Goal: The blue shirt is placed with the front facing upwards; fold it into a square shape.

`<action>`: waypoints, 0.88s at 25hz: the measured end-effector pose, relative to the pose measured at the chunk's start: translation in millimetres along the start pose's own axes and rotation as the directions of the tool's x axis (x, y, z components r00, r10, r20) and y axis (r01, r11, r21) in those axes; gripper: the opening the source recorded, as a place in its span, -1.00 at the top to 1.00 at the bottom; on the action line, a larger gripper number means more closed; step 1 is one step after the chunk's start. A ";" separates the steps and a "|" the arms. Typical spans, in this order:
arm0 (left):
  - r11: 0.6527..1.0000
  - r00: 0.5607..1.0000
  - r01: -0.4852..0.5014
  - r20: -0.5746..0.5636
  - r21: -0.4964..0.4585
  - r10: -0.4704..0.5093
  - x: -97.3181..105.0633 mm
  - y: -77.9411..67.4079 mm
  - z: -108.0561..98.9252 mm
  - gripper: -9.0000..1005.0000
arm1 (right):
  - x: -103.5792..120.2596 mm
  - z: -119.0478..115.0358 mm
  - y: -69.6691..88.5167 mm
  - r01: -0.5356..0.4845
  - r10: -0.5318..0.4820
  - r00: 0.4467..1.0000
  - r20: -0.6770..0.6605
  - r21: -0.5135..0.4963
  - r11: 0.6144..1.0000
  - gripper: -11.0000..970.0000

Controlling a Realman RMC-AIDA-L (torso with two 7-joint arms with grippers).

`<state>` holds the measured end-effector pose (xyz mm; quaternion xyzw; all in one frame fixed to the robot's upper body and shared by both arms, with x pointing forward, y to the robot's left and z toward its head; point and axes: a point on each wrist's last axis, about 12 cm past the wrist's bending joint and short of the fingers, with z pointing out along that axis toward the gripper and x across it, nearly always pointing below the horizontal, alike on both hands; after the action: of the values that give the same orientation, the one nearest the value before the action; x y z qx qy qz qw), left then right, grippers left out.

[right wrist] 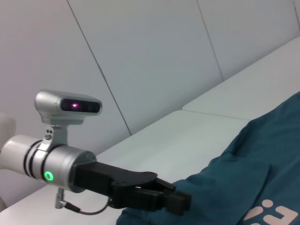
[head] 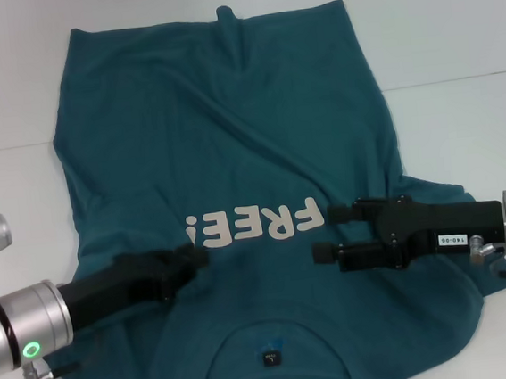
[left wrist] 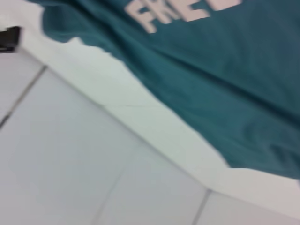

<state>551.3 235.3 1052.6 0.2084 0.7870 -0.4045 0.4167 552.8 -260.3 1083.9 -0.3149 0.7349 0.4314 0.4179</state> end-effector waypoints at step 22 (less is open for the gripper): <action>0.996 0.998 -0.029 0.053 0.089 0.024 -4.9 -7.6 -9.7 -0.37 | 14.4 -87.6 -31.8 -0.254 0.256 0.966 0.034 0.319 0.913 -0.88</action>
<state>544.4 238.7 1063.3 0.2268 0.7541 -0.4391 0.4326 542.5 -354.1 1083.7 -0.1462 0.8317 0.3556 0.4005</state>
